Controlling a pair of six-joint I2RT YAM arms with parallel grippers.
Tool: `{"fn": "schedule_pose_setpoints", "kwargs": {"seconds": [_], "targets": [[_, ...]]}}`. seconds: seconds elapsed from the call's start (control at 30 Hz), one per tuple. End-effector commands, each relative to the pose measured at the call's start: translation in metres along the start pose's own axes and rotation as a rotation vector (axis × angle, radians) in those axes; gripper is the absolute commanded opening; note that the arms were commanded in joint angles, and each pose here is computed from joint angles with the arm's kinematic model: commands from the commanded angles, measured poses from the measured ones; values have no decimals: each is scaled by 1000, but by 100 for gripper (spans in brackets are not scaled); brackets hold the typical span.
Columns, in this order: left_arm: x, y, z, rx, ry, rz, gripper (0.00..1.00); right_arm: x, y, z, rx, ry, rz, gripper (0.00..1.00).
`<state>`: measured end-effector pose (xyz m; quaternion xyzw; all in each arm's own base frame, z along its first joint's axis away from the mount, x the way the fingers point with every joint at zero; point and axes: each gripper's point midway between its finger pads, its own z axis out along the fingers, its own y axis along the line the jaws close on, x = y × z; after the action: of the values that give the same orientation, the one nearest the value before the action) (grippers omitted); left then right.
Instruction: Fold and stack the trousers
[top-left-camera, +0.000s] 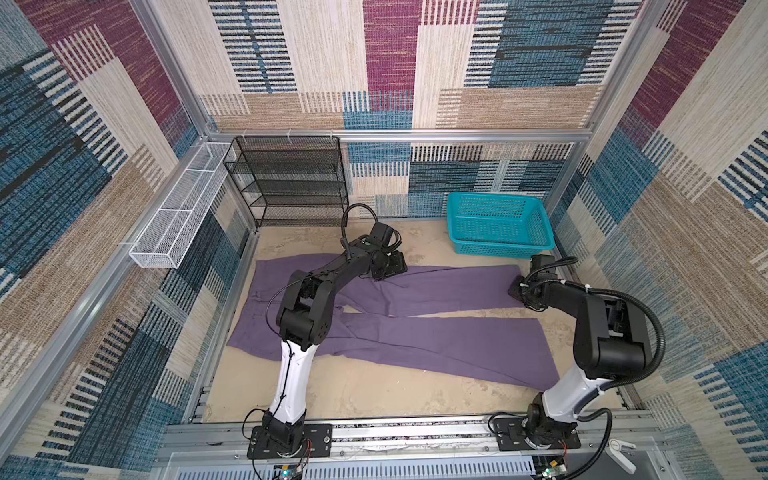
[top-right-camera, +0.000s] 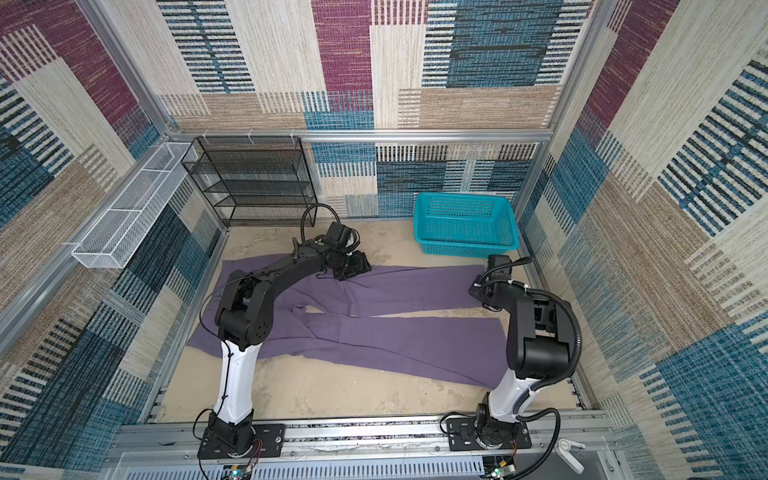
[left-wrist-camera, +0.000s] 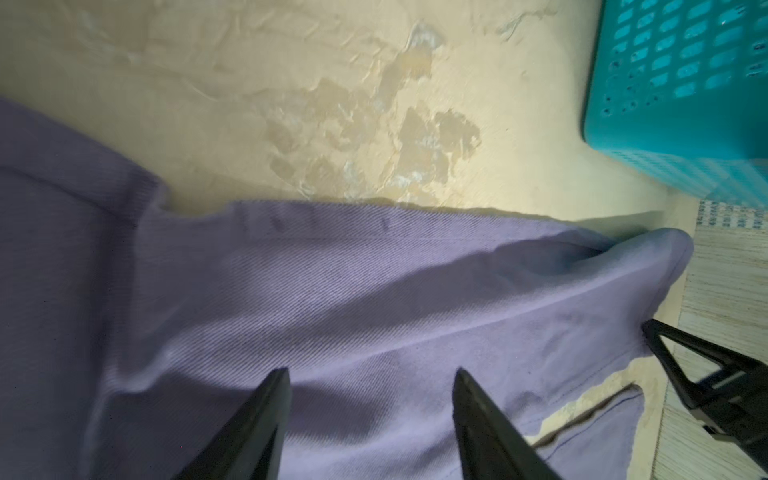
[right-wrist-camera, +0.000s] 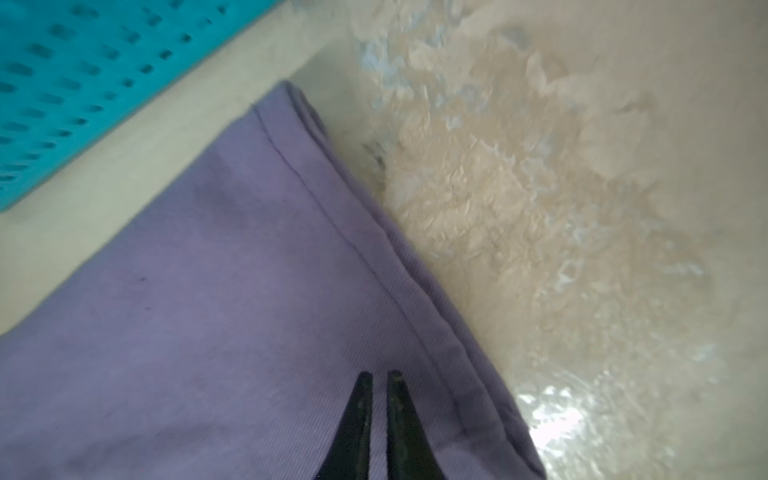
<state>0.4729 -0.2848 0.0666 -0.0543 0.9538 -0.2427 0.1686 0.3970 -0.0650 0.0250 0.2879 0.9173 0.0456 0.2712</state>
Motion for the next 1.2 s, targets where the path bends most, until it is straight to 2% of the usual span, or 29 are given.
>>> {"fn": "schedule_pose_setpoints", "kwargs": {"seconds": [0.0,0.2,0.37,0.47,0.57,0.63,0.7,0.8,0.87,0.93,1.07,1.17], "targets": [[3,-1,6,21,13,-17,68,10,-3,9,4,28,14,13],[2,-3,6,28,11,-7,81,42,-20,-6,39,83,35,14],[0,-6,12,41,18,-7,88,79,-32,-37,26,116,109,18],[2,-7,18,52,34,-14,89,70,-37,-52,17,78,139,18],[4,-6,23,54,45,-16,88,44,-38,-58,-3,34,170,19],[7,-4,24,48,49,-10,81,20,-31,-61,-22,2,166,21],[11,1,25,38,52,-7,65,-9,-21,-63,-47,-33,164,25],[18,7,26,27,59,-10,49,-47,-6,-66,-98,-85,163,33],[21,9,25,25,61,-12,43,-64,4,-62,-131,-86,155,38],[22,10,23,26,62,-13,42,-69,12,-51,-159,-46,142,44],[22,10,17,18,53,3,32,-62,12,-29,-158,17,145,53],[21,13,14,2,49,17,30,-50,4,-16,-132,67,142,57]]}}
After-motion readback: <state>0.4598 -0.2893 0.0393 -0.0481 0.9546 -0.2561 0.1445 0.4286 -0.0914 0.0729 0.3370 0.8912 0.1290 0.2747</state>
